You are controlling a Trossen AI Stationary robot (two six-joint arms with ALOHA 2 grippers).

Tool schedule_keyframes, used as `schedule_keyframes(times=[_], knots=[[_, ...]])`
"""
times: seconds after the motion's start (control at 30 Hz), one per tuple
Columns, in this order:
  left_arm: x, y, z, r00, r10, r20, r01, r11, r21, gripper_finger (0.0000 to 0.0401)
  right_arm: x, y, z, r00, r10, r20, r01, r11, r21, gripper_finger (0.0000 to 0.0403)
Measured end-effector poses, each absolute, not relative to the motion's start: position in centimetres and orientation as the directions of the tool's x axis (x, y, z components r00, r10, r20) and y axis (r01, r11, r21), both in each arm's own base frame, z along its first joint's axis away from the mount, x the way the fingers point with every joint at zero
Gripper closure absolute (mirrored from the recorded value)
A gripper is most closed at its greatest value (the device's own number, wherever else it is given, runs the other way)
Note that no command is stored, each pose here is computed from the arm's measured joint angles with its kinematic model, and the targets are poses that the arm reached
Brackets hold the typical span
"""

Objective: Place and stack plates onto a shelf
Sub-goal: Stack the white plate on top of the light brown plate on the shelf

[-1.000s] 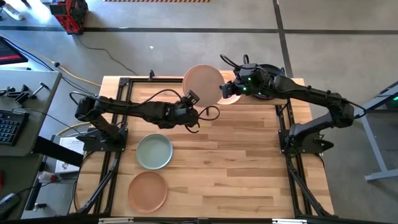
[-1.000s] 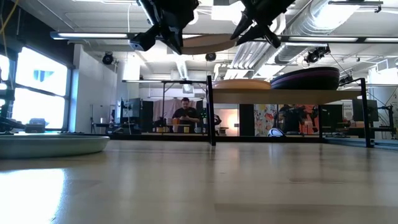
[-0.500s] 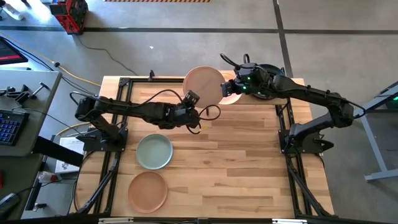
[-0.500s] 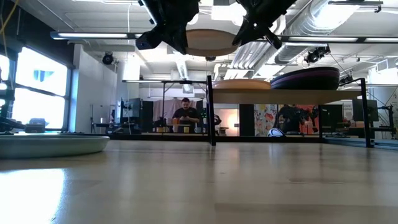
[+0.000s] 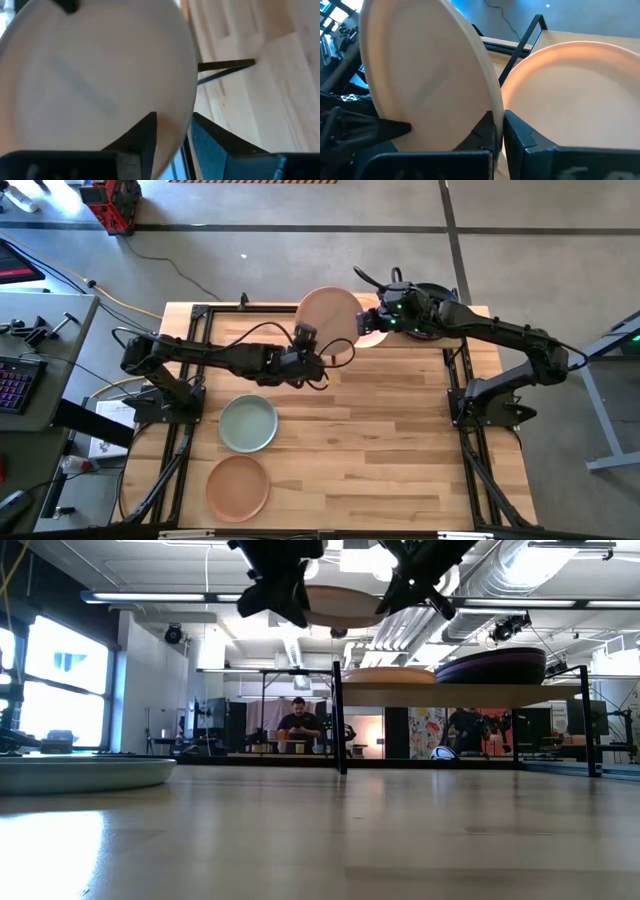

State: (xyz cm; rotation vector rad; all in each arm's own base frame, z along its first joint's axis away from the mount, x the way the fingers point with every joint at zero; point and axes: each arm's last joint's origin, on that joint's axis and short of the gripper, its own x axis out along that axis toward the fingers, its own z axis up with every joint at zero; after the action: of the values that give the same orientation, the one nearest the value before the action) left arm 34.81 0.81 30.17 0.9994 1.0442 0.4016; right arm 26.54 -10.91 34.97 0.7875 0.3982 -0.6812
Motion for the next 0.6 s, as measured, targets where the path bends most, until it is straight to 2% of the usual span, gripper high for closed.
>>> schedule_keyframes(times=[0.17,0.33,0.6], knots=[[34.7,0.3,30.3,0.459,0.742,-0.488,0.064,0.52,0.852,0.0289,25.9,-12.2,35.0,0.7,-0.439,-0.563,0.712,0.486,0.507,0.0403],[34.6,-0.2,30.2,0.462,0.739,-0.49,0.041,0.533,0.845,0.029,25.0,-13.7,35.1,0.677,-0.474,-0.563,0.736,0.454,0.503,0.0403],[33.8,-0.2,30.1,0.348,0.85,-0.394,-0.032,0.431,0.902,0.029,23.1,-16.1,34.6,0.633,-0.467,-0.617,0.774,0.397,0.494,0.0403]])
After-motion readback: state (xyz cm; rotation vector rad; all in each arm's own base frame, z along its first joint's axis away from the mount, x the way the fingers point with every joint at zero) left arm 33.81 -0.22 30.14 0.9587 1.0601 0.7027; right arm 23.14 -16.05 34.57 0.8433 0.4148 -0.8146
